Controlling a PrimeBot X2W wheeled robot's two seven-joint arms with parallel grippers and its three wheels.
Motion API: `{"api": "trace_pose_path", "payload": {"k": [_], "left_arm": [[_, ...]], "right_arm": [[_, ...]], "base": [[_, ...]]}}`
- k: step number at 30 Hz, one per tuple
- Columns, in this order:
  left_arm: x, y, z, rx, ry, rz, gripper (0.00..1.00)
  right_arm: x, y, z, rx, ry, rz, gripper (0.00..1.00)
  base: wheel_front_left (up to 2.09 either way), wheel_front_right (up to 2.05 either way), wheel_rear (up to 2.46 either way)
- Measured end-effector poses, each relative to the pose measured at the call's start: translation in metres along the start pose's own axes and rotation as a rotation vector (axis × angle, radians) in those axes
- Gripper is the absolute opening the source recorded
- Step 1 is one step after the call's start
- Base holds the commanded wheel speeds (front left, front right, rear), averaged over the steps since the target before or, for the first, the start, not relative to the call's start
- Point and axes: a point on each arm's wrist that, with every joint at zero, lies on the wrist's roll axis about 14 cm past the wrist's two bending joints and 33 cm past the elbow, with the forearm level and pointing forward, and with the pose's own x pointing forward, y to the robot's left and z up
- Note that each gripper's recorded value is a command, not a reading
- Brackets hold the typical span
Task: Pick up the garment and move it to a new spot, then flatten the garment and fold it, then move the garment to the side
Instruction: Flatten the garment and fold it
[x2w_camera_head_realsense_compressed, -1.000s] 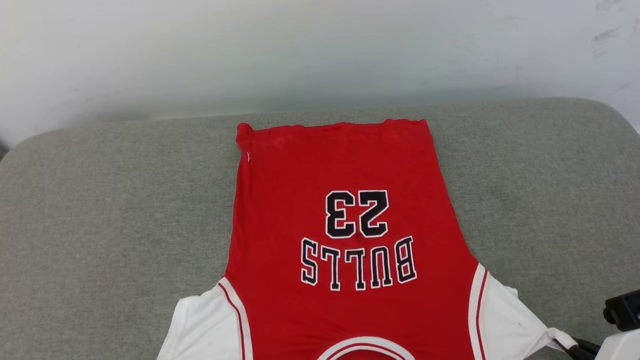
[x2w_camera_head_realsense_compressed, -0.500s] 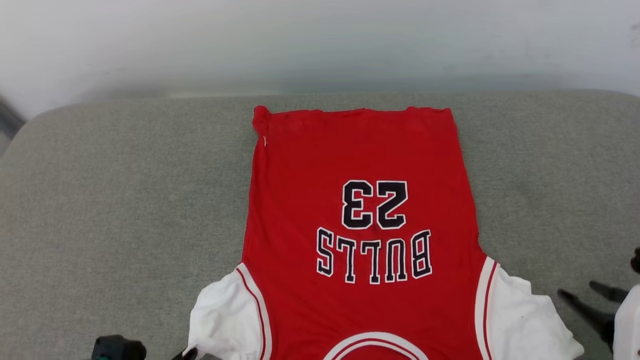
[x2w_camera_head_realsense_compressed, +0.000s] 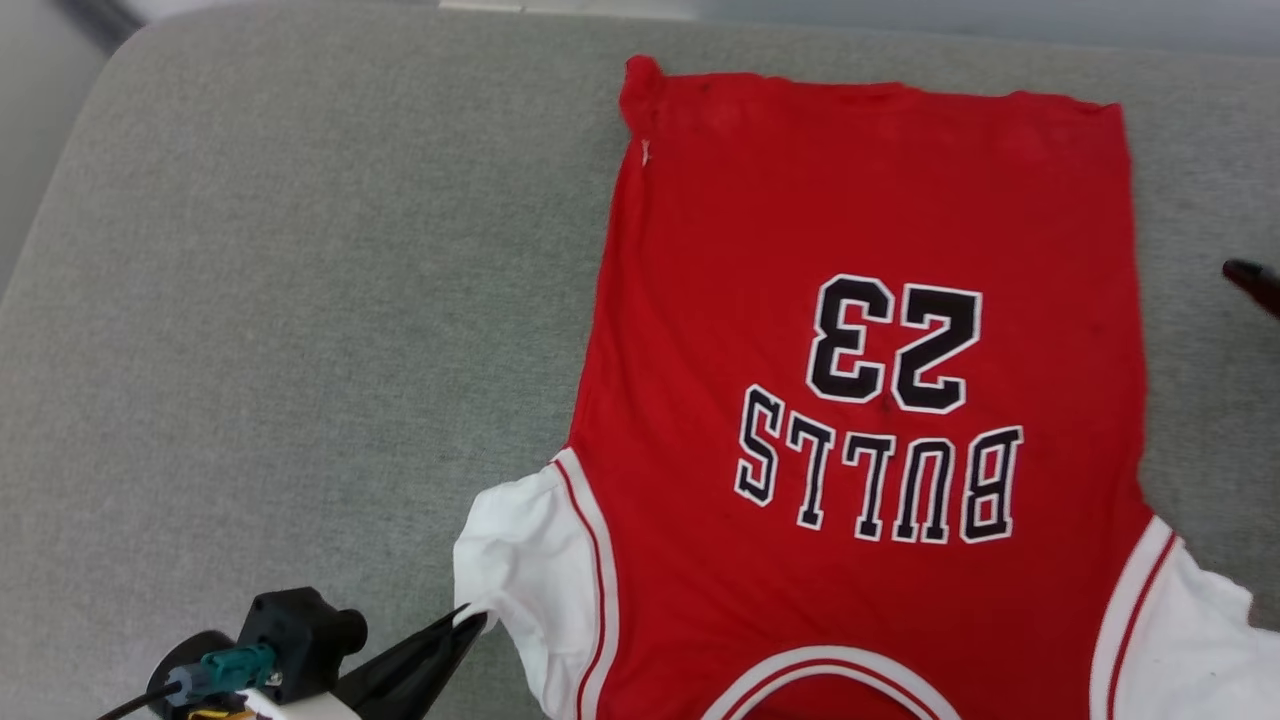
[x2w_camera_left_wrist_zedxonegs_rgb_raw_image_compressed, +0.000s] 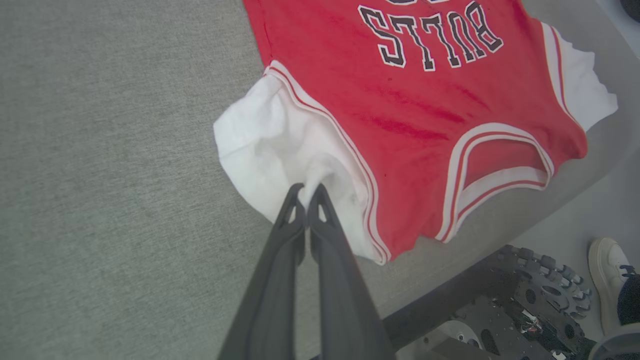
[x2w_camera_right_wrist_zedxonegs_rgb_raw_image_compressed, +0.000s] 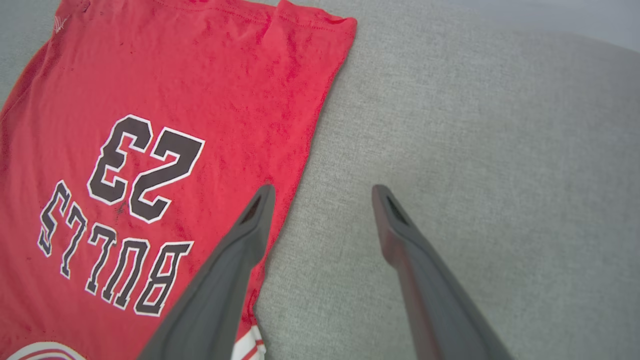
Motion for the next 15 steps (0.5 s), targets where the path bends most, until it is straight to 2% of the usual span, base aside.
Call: {"api": "trace_pose_path", "payload": {"k": [7, 15], "left_arm": [[0.007, 0.004, 0.005, -0.008, 0.009, 0.019, 0.0], [0.015, 0.009, -0.003, -0.045, 0.044, 0.05, 0.0]], "right_arm": [[0.066, -0.007, 0.04, -0.011, 0.11, -0.059, 1.0], [0.133, -0.002, 0.05, 0.005, 0.199, -0.071, 1.0]], "base": [[0.0, 0.0, 0.0], [0.0, 0.0, 0.0]]}}
